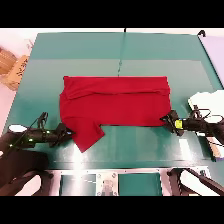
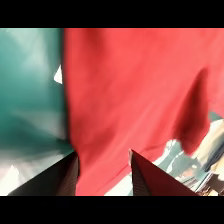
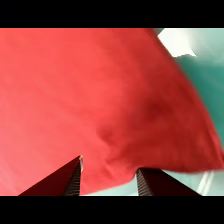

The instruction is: Fold the shirts.

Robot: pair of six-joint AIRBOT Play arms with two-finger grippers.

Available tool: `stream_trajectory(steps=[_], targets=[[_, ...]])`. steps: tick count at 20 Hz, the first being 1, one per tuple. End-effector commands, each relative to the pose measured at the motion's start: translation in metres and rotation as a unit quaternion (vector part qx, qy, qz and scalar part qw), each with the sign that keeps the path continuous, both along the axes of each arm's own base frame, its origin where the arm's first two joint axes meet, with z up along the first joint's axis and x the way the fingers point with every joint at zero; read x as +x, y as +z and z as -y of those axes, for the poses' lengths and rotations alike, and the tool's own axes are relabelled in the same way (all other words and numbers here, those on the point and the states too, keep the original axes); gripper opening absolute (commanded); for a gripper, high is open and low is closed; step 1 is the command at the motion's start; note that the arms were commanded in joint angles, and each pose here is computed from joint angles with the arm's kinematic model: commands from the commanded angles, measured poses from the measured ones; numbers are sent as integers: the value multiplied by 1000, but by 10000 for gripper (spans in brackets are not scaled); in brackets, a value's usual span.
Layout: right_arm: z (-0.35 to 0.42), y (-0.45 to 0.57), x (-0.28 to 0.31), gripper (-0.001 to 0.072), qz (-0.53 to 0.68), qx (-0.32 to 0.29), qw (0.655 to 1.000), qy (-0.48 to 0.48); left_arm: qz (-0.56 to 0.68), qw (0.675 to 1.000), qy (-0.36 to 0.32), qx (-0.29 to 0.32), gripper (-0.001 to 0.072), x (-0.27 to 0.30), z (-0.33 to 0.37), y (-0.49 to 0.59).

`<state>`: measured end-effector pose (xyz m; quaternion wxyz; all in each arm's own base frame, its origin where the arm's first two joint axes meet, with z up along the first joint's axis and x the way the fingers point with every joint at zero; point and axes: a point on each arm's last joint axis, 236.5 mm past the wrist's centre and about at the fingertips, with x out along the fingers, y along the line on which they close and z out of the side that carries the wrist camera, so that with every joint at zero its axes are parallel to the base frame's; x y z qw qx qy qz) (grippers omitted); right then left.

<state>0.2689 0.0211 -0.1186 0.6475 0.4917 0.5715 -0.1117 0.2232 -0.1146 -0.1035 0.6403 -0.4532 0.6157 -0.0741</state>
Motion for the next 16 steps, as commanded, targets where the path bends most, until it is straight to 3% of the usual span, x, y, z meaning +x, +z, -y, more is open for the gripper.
stream_trajectory(steps=[1,2,3,5,6,9,16], targets=[[-2,-9,5,425,-2,-7,1000,1,58,998,22,-30,148,23,7,14],[-3,-7,5,414,-2,-5,1000,3,86,995,23,-42,30,32,10,23],[-6,-5,3,369,-5,0,1000,10,101,993,25,-52,23,37,13,29],[-12,2,0,97,1,5,999,51,115,991,7,-71,23,36,20,39],[-13,8,-2,12,3,7,998,68,117,990,-7,-79,22,35,24,45],[4,29,-9,14,6,-17,995,101,148,984,-40,-93,21,38,30,74],[31,63,-33,14,-2,-55,992,117,191,975,-114,14,21,4,16,137]])
